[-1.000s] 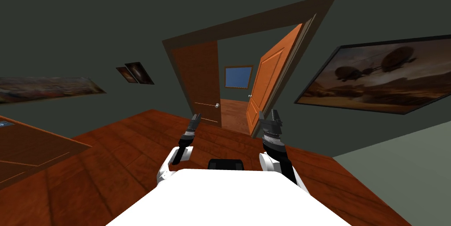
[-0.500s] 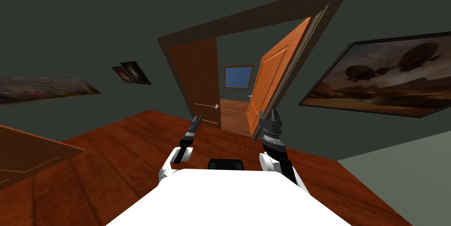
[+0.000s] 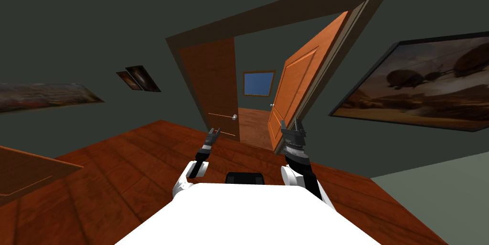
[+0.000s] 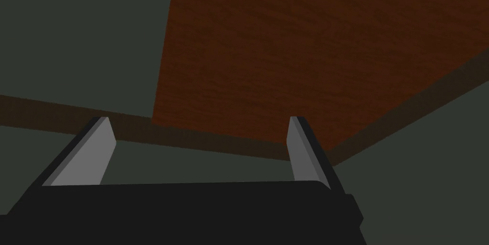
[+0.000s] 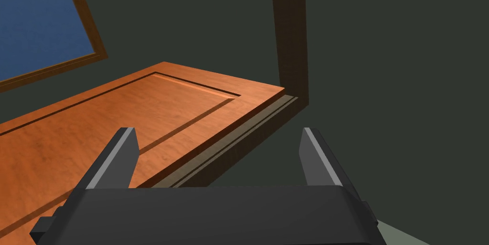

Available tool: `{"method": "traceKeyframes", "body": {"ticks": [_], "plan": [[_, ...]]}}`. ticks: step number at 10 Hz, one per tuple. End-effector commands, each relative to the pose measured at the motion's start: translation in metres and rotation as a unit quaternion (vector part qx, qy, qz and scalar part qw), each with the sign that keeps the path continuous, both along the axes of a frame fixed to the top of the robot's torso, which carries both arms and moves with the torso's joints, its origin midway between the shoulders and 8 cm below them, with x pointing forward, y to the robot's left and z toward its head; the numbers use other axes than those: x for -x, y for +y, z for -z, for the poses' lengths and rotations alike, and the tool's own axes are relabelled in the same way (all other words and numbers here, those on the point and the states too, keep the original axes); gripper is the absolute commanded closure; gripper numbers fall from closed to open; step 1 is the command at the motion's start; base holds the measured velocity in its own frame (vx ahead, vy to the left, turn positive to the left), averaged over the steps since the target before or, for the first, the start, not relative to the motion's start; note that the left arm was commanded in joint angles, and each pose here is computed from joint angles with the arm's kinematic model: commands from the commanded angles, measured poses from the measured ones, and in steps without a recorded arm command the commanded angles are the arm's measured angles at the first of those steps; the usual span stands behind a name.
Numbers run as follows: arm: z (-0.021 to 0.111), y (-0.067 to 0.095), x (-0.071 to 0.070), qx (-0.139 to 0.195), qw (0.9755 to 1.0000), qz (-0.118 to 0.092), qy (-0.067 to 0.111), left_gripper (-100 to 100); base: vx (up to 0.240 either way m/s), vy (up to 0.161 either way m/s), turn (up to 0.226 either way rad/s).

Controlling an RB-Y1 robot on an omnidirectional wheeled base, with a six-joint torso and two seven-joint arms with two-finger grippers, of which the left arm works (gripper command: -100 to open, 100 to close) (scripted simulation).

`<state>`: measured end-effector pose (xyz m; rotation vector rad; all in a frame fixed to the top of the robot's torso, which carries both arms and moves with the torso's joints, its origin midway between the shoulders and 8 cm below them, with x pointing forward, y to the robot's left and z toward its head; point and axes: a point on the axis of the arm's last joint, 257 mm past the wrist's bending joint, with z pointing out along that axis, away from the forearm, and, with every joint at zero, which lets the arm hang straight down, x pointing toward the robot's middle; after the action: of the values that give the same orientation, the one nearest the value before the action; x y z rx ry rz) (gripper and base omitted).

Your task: Push the door open

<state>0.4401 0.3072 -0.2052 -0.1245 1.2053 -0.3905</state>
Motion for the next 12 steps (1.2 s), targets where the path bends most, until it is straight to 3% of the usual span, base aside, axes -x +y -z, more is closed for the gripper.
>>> {"method": "traceKeyframes", "body": {"ticks": [1, 6, 12], "plan": [[0.013, 0.002, -0.001, -0.018, 0.9998, -0.004, 0.01, -100, 0.106, -0.006, -0.005], [0.051, 0.004, -0.003, -0.066, 0.9968, -0.013, 0.043, -100, 0.1, -0.002, -0.006], [0.094, 0.002, -0.002, -0.112, 0.9905, -0.014, 0.078, -100, 0.093, 0.006, -0.006]]}}
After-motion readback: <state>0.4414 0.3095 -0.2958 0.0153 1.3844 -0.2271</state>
